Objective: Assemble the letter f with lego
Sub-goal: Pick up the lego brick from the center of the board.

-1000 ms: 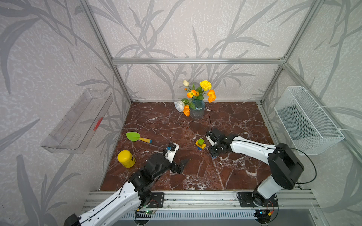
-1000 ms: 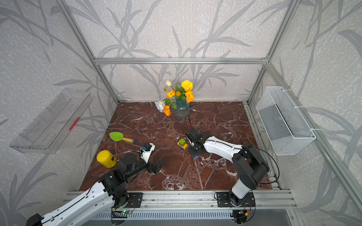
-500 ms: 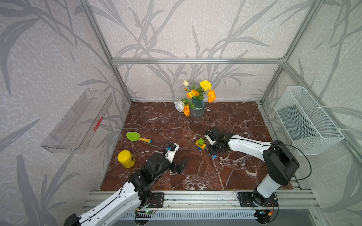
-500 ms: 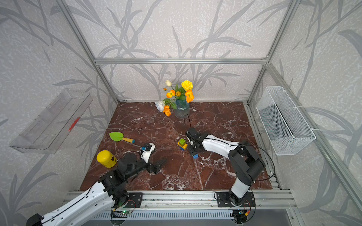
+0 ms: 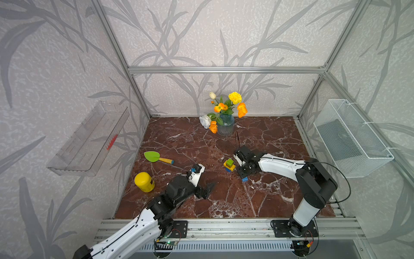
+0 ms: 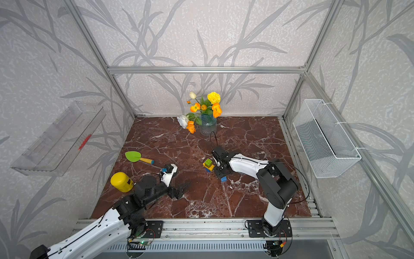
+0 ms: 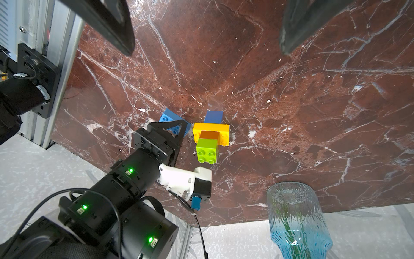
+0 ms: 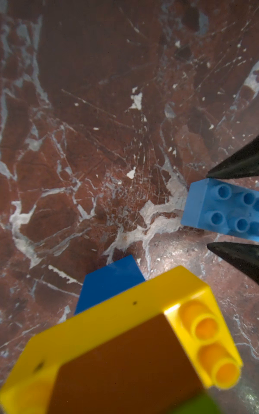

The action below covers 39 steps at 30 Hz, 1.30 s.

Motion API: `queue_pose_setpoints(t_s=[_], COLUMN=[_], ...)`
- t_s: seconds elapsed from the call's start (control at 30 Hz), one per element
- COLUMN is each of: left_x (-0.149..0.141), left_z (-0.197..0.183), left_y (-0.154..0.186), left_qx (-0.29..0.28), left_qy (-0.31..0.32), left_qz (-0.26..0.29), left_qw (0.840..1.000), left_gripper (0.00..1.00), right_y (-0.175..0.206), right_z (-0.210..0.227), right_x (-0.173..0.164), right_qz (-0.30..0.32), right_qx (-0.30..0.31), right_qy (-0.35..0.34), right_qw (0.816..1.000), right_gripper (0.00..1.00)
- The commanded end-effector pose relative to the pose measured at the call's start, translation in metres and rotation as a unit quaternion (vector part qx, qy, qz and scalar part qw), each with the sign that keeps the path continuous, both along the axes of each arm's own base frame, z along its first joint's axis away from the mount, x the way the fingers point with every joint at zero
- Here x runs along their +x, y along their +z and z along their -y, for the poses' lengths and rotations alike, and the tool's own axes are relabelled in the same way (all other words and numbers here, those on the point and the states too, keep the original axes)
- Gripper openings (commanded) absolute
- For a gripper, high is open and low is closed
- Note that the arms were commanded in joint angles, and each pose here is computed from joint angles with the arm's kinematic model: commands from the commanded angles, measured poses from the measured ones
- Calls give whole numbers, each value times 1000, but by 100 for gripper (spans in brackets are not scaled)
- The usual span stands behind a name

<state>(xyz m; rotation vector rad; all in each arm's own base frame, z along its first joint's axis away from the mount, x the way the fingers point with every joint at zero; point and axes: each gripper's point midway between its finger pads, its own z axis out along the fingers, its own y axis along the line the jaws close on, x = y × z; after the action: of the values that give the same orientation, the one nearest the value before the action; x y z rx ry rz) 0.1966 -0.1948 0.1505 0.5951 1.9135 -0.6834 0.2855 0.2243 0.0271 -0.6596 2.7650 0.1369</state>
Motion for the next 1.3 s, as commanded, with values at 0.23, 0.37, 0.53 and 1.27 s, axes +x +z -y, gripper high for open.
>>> queue_pose_setpoints(t_s=[0.23,0.37,0.53,1.27], left_x=[2,2,2,2], left_z=[0,0,0,0], left_y=[4,4,4,5], left_qx=[-5,-5,-5,-6], left_qy=[2,2,1,2], left_qz=[9,9,9,9], left_qw=[1000,1000,1000,1000], left_gripper=[99,99,99,99], right_y=[0,-3,-5,45], right_z=[-1,0,0,7], right_x=[6,6,6,9], right_qz=[1,-1,-3,35], right_qx=[2,0,-1,18], right_qy=[-4,-5,-5,8], right_qw=[1000,1000,1000,999], right_gripper=[42,42,42,27])
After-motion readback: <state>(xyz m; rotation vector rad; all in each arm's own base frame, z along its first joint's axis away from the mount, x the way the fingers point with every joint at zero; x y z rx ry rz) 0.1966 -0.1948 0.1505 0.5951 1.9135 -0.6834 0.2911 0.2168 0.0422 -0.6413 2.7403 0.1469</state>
